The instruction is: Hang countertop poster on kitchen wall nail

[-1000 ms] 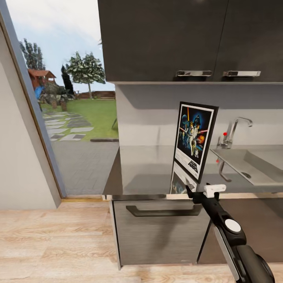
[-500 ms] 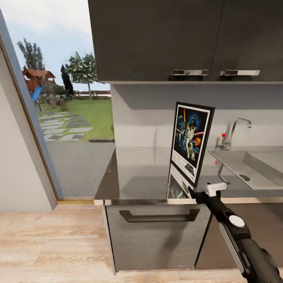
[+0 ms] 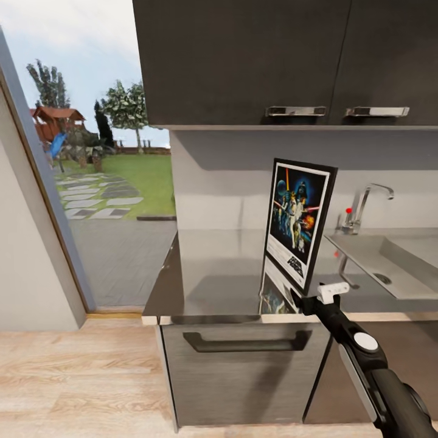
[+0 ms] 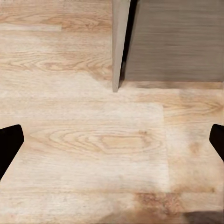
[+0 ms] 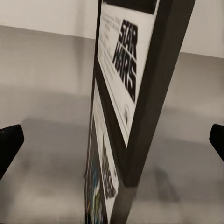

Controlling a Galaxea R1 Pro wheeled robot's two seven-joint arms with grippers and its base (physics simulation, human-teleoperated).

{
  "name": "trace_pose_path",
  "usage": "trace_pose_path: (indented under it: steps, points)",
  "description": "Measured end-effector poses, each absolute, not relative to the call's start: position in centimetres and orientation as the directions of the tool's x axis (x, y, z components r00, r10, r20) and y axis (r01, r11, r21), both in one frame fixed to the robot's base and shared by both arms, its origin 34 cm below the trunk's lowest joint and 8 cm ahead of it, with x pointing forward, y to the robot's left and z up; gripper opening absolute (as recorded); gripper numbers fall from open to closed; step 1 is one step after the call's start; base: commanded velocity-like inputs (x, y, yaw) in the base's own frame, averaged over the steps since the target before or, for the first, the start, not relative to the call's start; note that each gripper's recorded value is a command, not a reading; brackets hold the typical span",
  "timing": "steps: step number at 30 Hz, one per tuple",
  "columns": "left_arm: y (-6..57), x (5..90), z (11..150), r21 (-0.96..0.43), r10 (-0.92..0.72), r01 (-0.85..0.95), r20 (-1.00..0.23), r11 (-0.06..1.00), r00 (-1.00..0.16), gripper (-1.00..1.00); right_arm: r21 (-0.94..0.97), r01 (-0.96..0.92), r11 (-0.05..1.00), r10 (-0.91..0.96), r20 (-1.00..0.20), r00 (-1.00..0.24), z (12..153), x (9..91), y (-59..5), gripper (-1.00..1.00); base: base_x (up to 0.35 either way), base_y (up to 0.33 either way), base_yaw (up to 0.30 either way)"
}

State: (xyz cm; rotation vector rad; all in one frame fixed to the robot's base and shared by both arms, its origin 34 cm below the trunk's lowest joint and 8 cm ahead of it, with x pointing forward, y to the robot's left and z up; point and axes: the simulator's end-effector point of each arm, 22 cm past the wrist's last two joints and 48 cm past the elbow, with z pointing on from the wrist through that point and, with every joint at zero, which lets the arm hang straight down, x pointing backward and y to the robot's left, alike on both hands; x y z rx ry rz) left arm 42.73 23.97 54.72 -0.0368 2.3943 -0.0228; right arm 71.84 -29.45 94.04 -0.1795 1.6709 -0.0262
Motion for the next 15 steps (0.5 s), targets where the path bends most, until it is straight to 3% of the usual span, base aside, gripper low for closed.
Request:
trace_pose_path:
  steps: [6, 15]
  points:
    - [23.96, 42.73, 54.72, -0.027, -0.033, -0.02, -0.679, 0.999, -0.733, 1.0, -0.123, -0.103, 0.987, -0.133, -0.986, -0.097, 94.04, 71.84, -29.41, 1.0, 0.169, 0.0, 0.0]
    - [23.96, 42.53, 54.55, -0.027, -0.033, -0.02, -0.675, 0.999, -0.737, 1.0, -0.122, -0.102, 0.987, -0.132, -0.986, -0.098, 93.97, 71.86, -29.41, 1.0, 0.024, 0.0, 0.0]
